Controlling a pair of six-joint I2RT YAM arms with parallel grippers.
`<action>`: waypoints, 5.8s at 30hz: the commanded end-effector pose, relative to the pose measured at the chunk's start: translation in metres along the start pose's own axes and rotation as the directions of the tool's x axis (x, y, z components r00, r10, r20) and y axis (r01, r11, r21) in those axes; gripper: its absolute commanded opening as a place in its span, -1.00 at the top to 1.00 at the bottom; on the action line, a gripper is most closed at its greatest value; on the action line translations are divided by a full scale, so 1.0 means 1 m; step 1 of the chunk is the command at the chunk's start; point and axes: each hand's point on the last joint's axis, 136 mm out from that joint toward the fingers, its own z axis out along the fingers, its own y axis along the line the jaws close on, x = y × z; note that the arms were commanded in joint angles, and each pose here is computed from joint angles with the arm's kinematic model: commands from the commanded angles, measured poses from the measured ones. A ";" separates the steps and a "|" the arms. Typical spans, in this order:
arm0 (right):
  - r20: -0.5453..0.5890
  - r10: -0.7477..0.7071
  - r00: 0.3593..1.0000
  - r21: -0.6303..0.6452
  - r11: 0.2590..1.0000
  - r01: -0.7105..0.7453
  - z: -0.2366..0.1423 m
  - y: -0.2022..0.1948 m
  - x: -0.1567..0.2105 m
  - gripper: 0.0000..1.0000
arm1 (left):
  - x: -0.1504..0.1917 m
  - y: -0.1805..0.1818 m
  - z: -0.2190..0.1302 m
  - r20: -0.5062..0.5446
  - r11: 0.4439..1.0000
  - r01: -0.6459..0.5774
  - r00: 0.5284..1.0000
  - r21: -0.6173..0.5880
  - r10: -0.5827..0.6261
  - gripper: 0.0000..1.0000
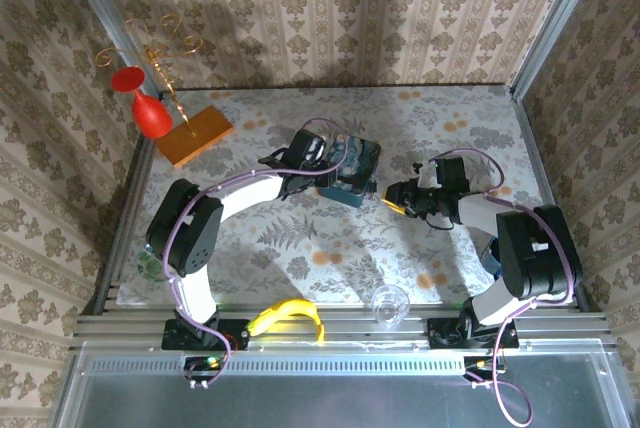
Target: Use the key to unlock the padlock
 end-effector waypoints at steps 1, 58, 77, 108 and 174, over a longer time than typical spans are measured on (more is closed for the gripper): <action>0.020 -0.038 0.999 0.070 0.997 0.036 -0.004 -0.008 -0.004 0.32 | 0.066 0.053 0.013 -0.223 0.988 -0.053 0.975 -0.147 0.019 0.17; -0.284 -0.538 0.793 0.263 0.752 0.605 0.108 -0.002 -0.026 -0.05 | -0.020 -0.007 -0.088 0.146 0.960 0.246 0.953 0.132 -0.264 -0.73; -0.234 -0.521 0.821 0.245 0.786 0.568 0.086 0.017 -0.013 0.29 | 0.024 -0.088 -0.061 0.071 0.875 0.297 0.935 0.383 -0.348 -0.24; -0.028 -0.319 0.947 0.446 0.844 0.297 -0.017 -0.001 -0.014 -0.08 | 0.038 -0.031 -0.004 0.135 0.930 0.351 0.922 0.113 -0.364 -0.25; 0.104 -0.345 0.933 0.404 0.872 0.277 -0.022 0.012 -0.023 -0.09 | 0.020 -0.051 0.074 0.121 0.907 0.305 0.928 0.291 -0.351 0.28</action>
